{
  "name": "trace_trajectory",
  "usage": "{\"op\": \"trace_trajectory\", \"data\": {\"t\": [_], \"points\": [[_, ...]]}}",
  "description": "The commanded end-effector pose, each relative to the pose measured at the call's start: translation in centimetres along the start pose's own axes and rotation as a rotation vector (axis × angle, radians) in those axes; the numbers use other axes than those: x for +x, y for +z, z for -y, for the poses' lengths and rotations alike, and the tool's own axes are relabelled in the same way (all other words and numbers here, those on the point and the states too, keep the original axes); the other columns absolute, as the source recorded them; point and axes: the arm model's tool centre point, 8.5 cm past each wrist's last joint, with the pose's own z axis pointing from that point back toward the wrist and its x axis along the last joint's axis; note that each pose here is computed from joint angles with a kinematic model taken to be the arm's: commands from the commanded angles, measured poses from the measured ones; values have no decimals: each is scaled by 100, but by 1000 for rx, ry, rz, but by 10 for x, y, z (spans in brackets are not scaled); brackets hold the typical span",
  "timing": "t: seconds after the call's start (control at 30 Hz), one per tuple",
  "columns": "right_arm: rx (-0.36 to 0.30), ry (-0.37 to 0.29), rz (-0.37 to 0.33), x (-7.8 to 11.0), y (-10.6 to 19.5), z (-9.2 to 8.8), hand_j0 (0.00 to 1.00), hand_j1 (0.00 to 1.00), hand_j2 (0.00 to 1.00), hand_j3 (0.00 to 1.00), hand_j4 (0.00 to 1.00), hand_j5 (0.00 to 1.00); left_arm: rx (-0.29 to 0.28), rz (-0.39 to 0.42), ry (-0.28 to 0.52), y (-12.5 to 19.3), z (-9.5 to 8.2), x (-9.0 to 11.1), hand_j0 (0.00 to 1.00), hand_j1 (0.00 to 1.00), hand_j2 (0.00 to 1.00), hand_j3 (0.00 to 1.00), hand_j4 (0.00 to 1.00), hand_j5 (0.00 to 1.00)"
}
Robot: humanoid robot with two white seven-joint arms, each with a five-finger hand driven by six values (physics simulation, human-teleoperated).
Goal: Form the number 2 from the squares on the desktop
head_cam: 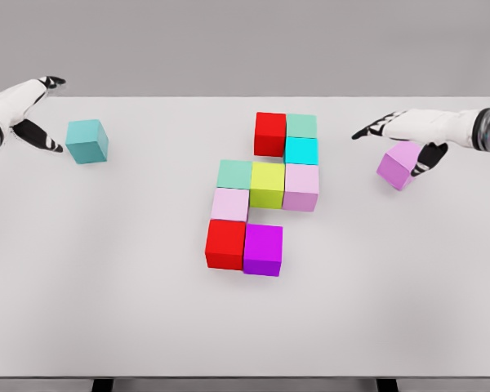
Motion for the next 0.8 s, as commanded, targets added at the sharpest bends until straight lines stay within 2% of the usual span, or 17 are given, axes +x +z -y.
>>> {"op": "trace_trajectory", "data": {"t": [0.0,0.13,0.23,0.37,0.53,0.77], "points": [[21,8,-13,-4,-8,-6,100,100,100,100,100,100,-57,-21,-72,-3,20,-1,100,100,100,100,100,100],[25,-2,-32,-21,-1,-7,100,100,100,100,100,100,-75,3,-140,-9,23,17,100,100,100,100,100,100],[41,4,-64,-29,0,-9,100,100,100,100,100,100,-88,3,-174,-11,26,20,100,100,100,100,100,100],[60,13,-73,-34,0,-15,100,100,100,100,100,100,-122,-32,-203,-25,31,16,100,100,100,100,100,100],[78,30,-76,-34,-5,-18,100,100,100,100,100,100,-138,-41,-209,-30,36,16,100,100,100,100,100,100],[103,32,-99,-38,-15,-22,100,100,100,100,100,100,-136,-46,-221,-36,32,20,100,100,100,100,100,100]]}}
